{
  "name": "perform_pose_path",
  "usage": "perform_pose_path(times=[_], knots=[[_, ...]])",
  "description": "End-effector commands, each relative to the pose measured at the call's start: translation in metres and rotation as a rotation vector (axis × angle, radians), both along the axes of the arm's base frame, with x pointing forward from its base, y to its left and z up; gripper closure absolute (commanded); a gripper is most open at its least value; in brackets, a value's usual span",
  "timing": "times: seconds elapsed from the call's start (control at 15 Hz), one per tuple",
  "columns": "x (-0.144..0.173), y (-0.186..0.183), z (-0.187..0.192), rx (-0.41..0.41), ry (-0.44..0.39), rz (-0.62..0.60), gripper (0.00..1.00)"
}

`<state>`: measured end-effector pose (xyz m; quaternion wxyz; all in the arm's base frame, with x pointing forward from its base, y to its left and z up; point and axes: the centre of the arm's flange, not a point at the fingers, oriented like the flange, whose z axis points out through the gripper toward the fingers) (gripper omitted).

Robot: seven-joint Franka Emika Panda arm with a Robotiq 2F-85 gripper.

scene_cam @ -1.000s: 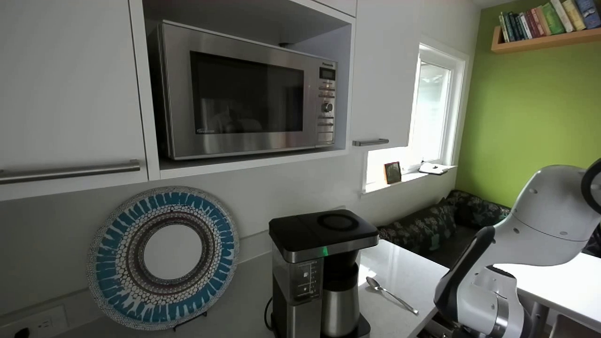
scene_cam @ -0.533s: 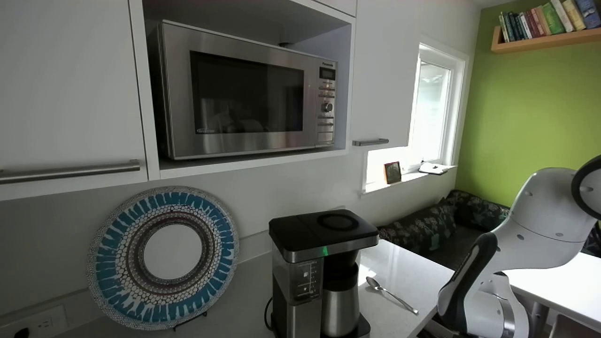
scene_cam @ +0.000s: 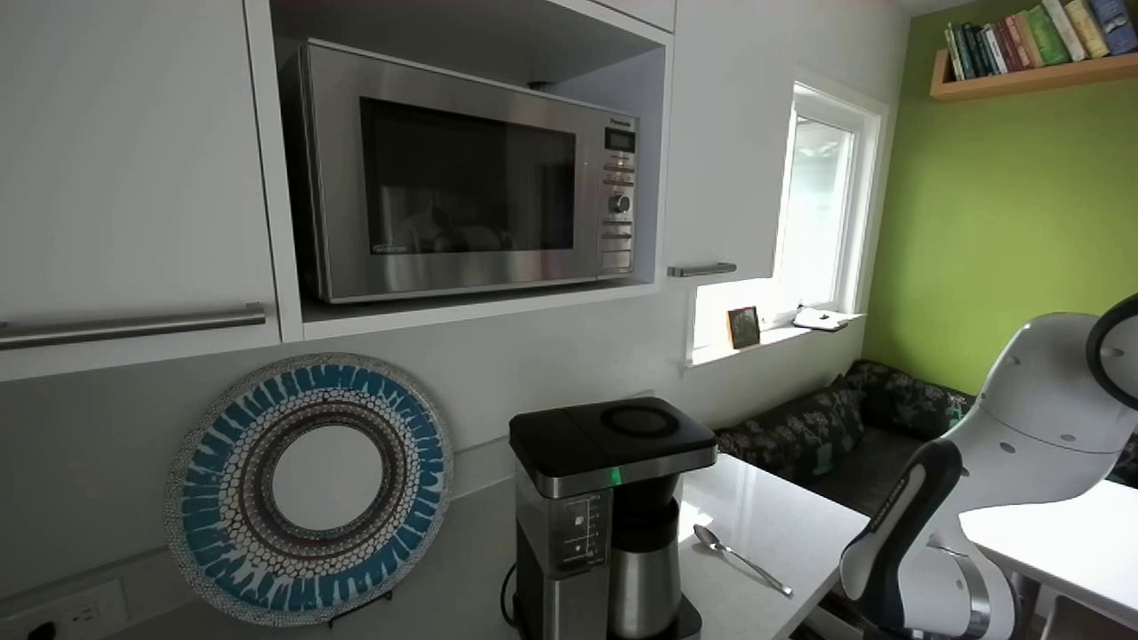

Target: Open the kitchen drawer, then put a spoon inside it

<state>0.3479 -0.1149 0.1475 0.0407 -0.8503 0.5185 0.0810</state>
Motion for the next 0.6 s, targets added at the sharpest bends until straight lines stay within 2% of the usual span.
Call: perform_pose_path(times=[0.0,0.33,0.53], knots=[[-0.047,0.007,0.038,0.024,0.049,-0.009,0.00],[-0.054,0.003,0.048,0.030,0.104,0.024,0.00],[-0.048,-0.007,0.062,-0.012,0.004,0.005,0.00]])
